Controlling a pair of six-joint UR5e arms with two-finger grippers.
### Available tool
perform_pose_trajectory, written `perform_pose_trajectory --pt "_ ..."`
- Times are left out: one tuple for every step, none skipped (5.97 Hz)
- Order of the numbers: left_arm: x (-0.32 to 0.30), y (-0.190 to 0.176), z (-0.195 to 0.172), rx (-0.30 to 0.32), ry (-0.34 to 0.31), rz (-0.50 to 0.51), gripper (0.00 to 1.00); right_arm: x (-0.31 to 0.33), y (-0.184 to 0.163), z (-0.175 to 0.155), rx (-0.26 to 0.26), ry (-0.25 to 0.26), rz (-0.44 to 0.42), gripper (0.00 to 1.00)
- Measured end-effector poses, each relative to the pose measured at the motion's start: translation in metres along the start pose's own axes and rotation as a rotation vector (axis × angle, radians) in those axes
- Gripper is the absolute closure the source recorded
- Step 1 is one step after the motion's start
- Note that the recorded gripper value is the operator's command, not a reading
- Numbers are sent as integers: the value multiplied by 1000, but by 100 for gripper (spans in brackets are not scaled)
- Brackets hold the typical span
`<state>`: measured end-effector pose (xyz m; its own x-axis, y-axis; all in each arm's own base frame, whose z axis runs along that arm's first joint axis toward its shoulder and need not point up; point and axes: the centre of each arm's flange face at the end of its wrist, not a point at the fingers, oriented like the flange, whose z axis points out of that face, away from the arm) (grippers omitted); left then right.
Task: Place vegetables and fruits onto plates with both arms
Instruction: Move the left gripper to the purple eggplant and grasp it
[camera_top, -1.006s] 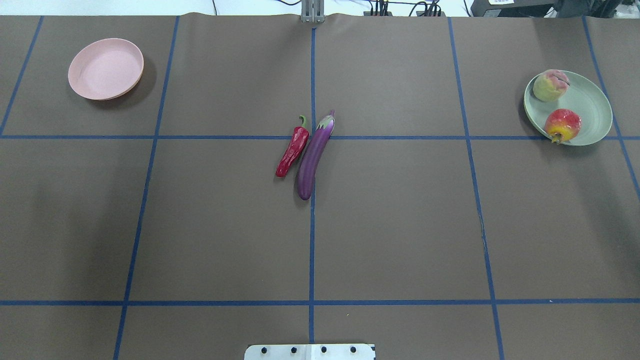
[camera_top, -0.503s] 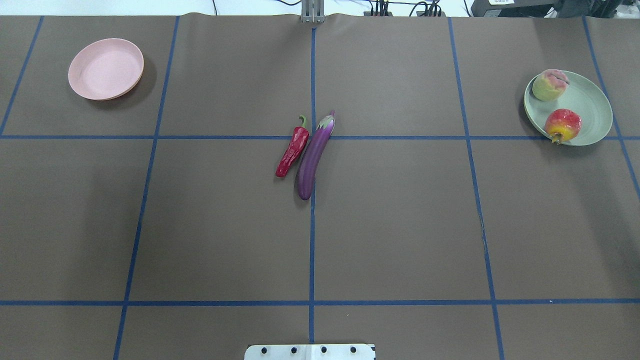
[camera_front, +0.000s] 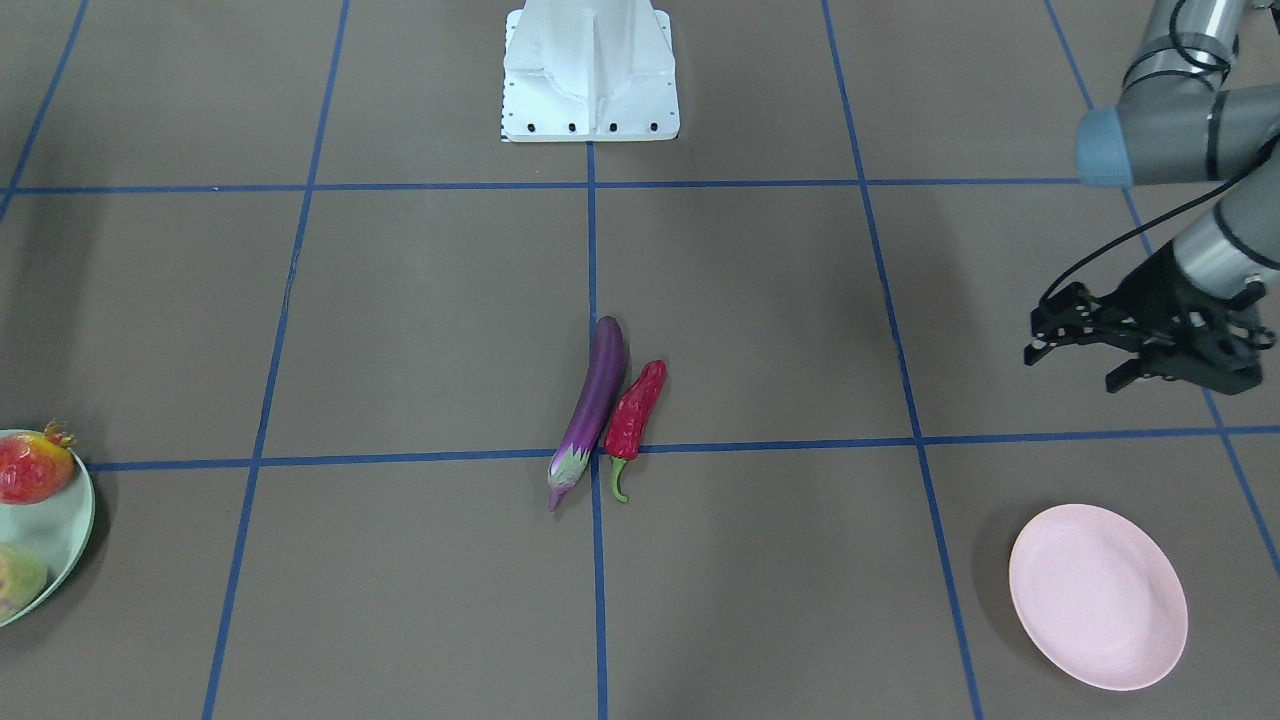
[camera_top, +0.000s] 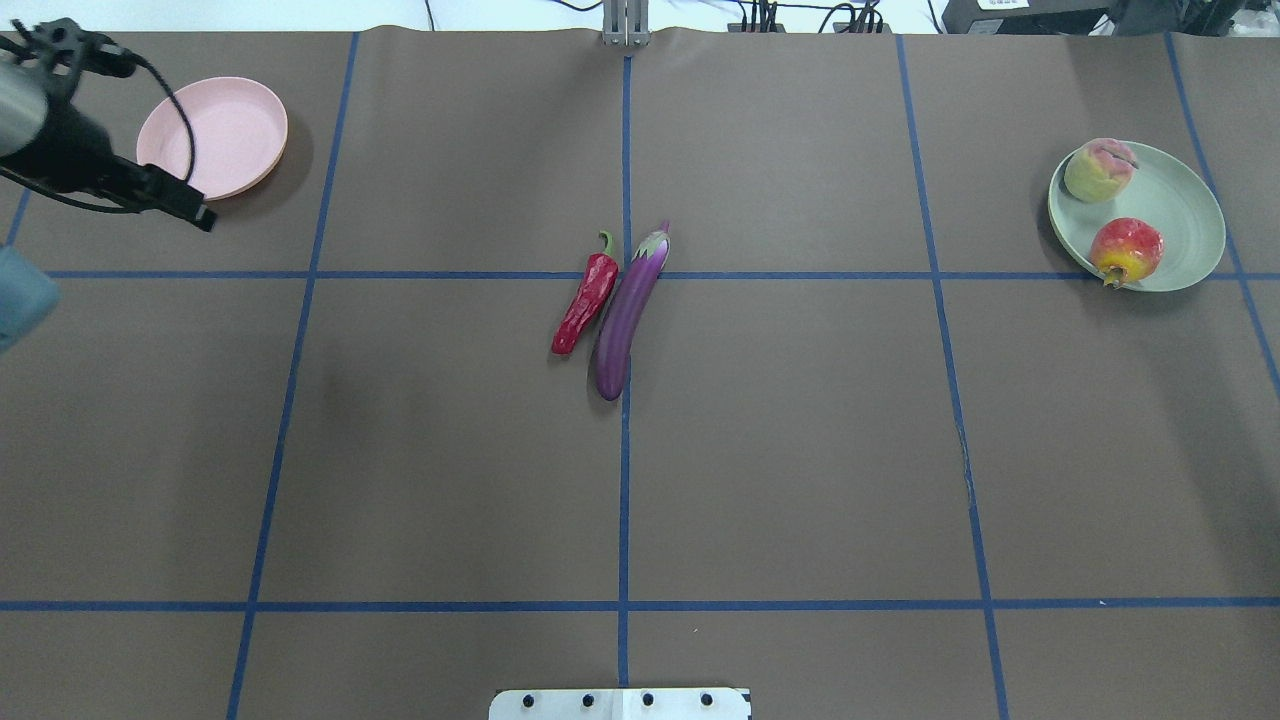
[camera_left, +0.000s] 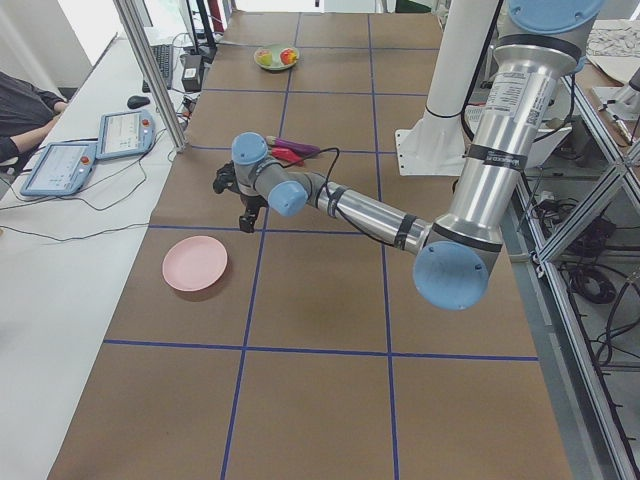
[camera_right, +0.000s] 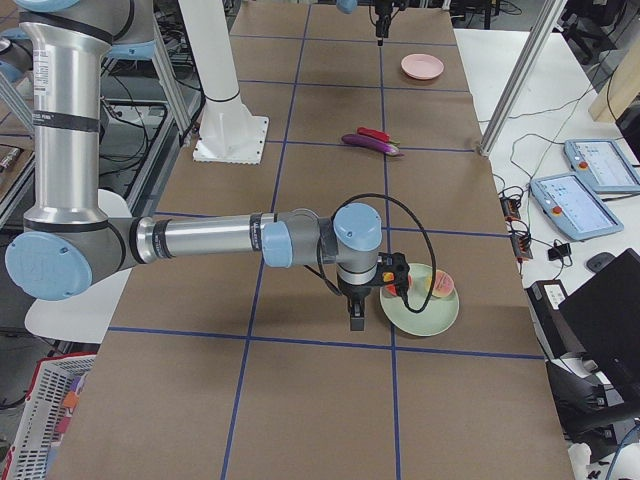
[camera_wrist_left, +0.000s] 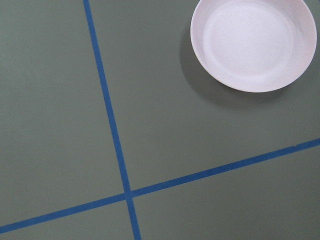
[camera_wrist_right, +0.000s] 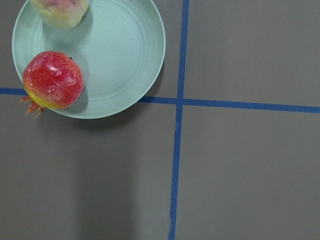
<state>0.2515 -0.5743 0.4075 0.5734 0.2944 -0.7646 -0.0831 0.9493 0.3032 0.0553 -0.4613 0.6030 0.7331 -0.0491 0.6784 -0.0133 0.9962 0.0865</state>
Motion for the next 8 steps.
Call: perform_pose_trajectory --pt "66 -11 28 -14 22 -12 1 1 1 1 -2 0 2 0" --pt "119 -15 49 -21 36 4 2 1 1 2 -4 0 4 0" --pt "170 -10 74 -11 25 44 2 1 1 2 -4 -1 4 0" --pt "213 -8 99 9 -4 82 10 1 1 3 -3 -2 2 0" --pt "245 -14 122 12 -26 100 14 1 1 3 1 -3 -1 0" --pt "268 -20 140 1 -34 106 9 1 1 3 2 -3 -3 0" --pt "292 -26 145 -9 -33 89 6 1 1 3 2 -4 -2 0" --pt "324 -29 142 -28 -32 38 7 0 1 2 3 -4 -2 0"
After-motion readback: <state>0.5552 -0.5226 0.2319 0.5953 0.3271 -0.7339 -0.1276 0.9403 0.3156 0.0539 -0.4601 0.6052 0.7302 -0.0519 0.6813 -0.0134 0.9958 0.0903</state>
